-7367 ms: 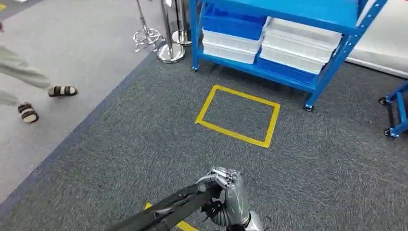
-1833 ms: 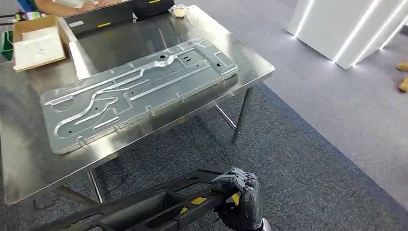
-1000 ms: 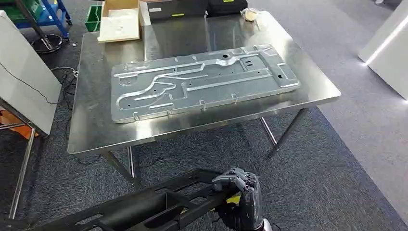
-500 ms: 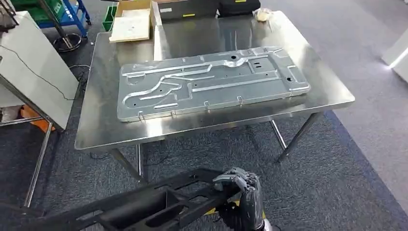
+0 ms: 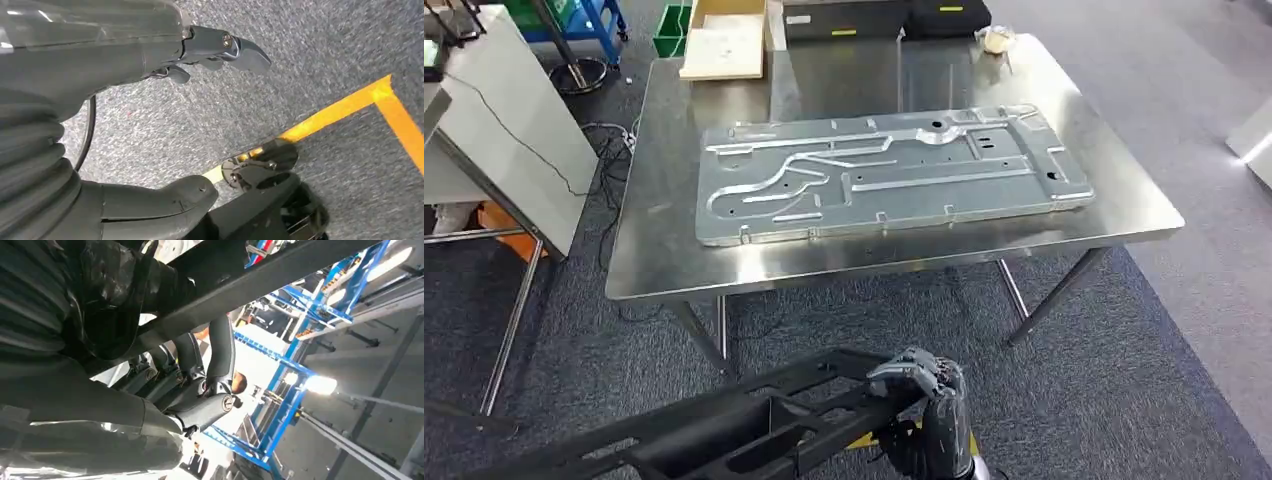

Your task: Take the parts from the cabinet and place them on the table.

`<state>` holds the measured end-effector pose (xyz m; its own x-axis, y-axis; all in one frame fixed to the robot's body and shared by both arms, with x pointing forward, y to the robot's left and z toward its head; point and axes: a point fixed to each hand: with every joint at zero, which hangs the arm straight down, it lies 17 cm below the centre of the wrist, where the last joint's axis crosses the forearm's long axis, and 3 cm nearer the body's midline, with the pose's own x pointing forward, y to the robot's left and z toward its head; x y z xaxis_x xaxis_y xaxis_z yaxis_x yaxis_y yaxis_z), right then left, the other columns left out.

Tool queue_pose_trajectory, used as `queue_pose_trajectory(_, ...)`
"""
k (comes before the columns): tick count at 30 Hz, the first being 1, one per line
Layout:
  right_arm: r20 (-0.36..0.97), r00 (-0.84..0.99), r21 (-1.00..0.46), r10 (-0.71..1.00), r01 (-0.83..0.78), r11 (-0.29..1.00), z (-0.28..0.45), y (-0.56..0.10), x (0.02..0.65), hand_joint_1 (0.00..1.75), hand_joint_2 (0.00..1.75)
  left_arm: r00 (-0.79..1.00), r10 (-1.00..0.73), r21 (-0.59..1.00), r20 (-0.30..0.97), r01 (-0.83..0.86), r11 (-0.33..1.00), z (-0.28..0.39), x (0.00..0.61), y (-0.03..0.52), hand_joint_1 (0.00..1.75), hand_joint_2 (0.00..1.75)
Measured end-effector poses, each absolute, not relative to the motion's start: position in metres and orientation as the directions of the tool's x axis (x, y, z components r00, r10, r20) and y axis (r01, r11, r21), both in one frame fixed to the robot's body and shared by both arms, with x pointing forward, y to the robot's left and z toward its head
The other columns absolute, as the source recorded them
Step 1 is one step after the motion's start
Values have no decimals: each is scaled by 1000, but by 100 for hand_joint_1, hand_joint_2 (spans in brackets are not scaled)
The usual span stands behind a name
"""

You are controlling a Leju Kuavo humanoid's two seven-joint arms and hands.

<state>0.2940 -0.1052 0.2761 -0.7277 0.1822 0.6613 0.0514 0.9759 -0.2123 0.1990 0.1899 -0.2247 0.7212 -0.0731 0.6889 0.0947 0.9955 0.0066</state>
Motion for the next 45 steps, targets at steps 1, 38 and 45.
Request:
queue_pose_trajectory(1, 662, -728, -213, 181, 48, 976, 276, -105, 294, 175, 175, 721, -73, 5, 689, 95, 995, -225, 199, 190, 0, 175)
queue_pose_trajectory(38, 651, -742, -193, 160, 42, 980, 284, -105, 295, 175, 175, 718, -62, -6, 693, 92, 996, -225, 198, 193, 0, 175)
queue_pose_trajectory(45, 651, -745, -197, 146, 20, 980, 286, -100, 295, 175, 175, 713, -61, -7, 699, 91, 996, -223, 199, 192, 0, 175)
